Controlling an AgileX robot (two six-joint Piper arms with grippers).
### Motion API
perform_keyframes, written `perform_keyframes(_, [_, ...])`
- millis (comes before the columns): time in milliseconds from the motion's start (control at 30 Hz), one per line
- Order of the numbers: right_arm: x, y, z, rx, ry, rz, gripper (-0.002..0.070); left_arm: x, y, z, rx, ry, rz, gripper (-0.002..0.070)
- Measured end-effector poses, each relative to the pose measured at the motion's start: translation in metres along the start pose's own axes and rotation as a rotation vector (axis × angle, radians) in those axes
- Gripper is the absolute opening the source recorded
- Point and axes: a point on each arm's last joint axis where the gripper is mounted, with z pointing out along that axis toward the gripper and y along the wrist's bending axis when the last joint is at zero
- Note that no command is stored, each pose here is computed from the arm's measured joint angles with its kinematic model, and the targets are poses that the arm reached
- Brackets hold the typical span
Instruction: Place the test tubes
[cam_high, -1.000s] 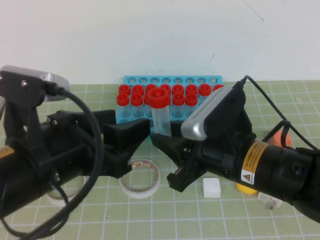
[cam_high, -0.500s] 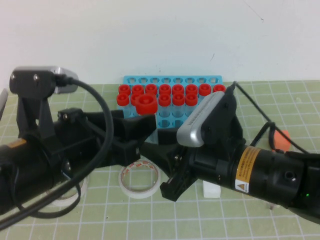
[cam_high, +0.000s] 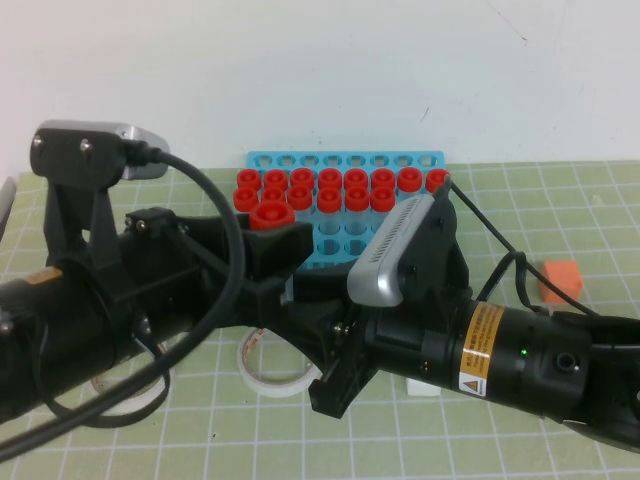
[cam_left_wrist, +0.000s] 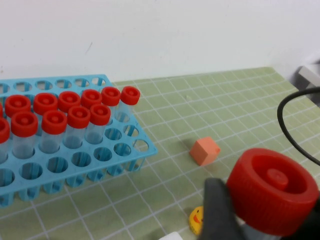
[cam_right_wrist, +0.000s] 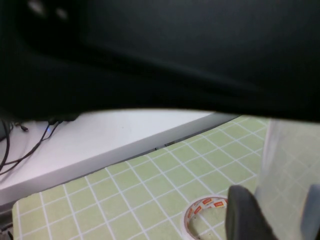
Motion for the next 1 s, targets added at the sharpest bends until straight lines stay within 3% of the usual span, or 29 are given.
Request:
perform_keyframes(100, [0.0, 0.0, 0.0, 0.0, 0.0, 0.0, 0.0235, 0.001, 0.001, 0.002, -0.003, 0.007, 0.008, 0.0274])
perform_keyframes(567, [0.002, 0.0, 0.0, -0.004, 0.016, -0.037, 0.0238, 0.0, 0.001, 0.002, -0.009, 0.001, 0.071, 0.0272])
perform_keyframes(633, [0.004, -0.001, 0.0, 0.007, 0.034, -0.042, 0.0293, 0.0, 0.002, 0.003, -0.018, -0.004, 0.089, 0.0272])
perform_keyframes(800, [0.013, -0.009, -0.003, 0.091, 0.173, -0.09, 0.0545, -0.008, 0.008, 0.002, -0.091, -0.077, 0.13, 0.0272])
perform_keyframes(900, [0.011, -0.013, -0.013, 0.164, 0.272, -0.143, 0.0579, -0.015, 0.014, 0.001, -0.162, -0.144, 0.133, 0.0272])
perform_keyframes(1000, [0.003, -0.017, -0.031, 0.274, 0.374, -0.176, 0.0563, -0.02, 0.02, 0.001, -0.232, -0.202, 0.144, 0.0272])
